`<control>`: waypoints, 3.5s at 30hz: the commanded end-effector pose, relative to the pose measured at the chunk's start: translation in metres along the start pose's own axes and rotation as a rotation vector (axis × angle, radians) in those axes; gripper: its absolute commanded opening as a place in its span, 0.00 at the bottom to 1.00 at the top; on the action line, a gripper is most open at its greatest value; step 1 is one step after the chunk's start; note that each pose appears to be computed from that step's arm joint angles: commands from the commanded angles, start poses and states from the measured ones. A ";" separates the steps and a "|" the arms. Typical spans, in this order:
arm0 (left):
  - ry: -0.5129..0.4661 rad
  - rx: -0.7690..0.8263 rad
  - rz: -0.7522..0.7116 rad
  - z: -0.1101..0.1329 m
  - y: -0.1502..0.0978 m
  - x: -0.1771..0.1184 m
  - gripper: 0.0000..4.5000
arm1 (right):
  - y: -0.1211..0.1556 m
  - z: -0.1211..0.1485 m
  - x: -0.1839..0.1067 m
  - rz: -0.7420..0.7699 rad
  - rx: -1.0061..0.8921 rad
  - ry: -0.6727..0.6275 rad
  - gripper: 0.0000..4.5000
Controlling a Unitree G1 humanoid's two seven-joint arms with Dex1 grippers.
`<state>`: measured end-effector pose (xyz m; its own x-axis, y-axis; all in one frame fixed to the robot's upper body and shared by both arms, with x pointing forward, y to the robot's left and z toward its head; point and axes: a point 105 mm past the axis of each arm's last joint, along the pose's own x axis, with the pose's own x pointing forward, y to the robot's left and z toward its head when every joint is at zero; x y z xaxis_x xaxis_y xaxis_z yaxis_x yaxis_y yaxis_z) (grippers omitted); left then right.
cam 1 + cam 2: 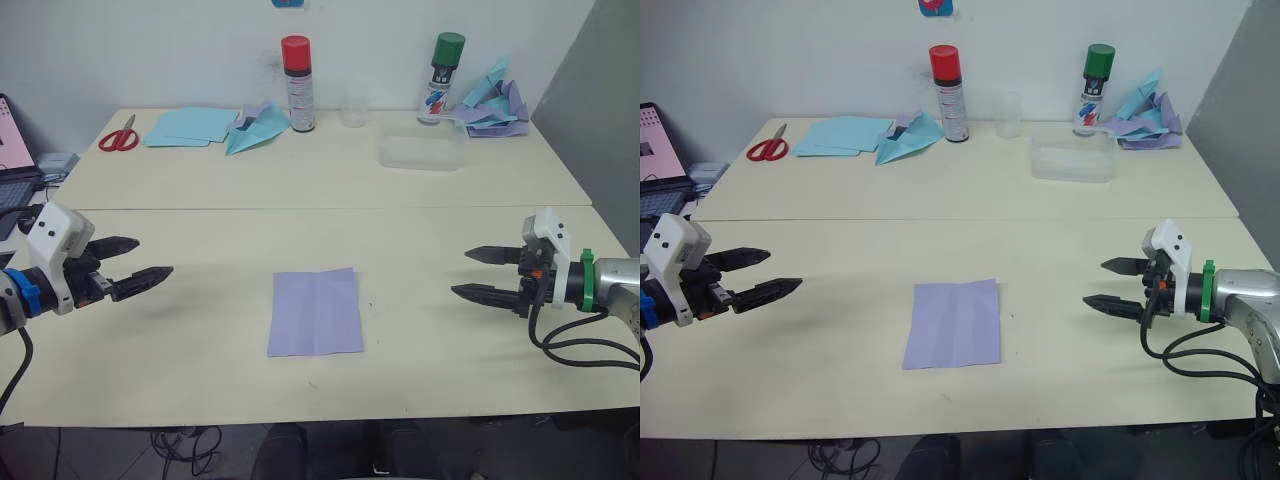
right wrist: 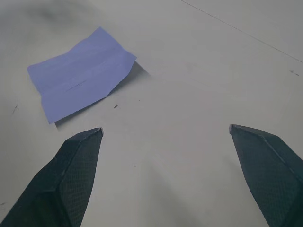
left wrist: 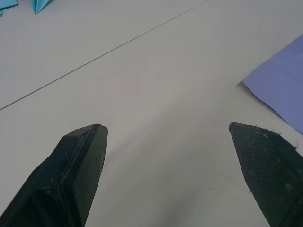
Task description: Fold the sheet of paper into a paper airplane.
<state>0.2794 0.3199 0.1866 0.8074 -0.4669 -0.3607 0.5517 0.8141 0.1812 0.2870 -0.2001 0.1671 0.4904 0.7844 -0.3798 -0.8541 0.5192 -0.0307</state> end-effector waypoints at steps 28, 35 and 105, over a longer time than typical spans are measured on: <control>-0.176 -0.024 -0.157 0.035 -0.047 0.024 0.79 | -0.010 0.009 0.003 -0.044 -0.056 -0.035 1.00; -0.203 -0.034 -0.301 0.032 -0.115 0.067 0.28 | -0.001 0.007 0.020 -0.009 -0.050 -0.042 1.00; 0.169 -0.239 -0.172 -0.069 -0.138 0.104 0.00 | 0.115 0.004 0.243 0.346 -0.095 -0.128 0.01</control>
<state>0.2752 0.1756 0.0724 0.6539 -0.5879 -0.4762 0.6215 0.7764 -0.1051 0.3107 0.0450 0.0666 0.2070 0.9379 -0.2783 -0.9752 0.2206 0.0183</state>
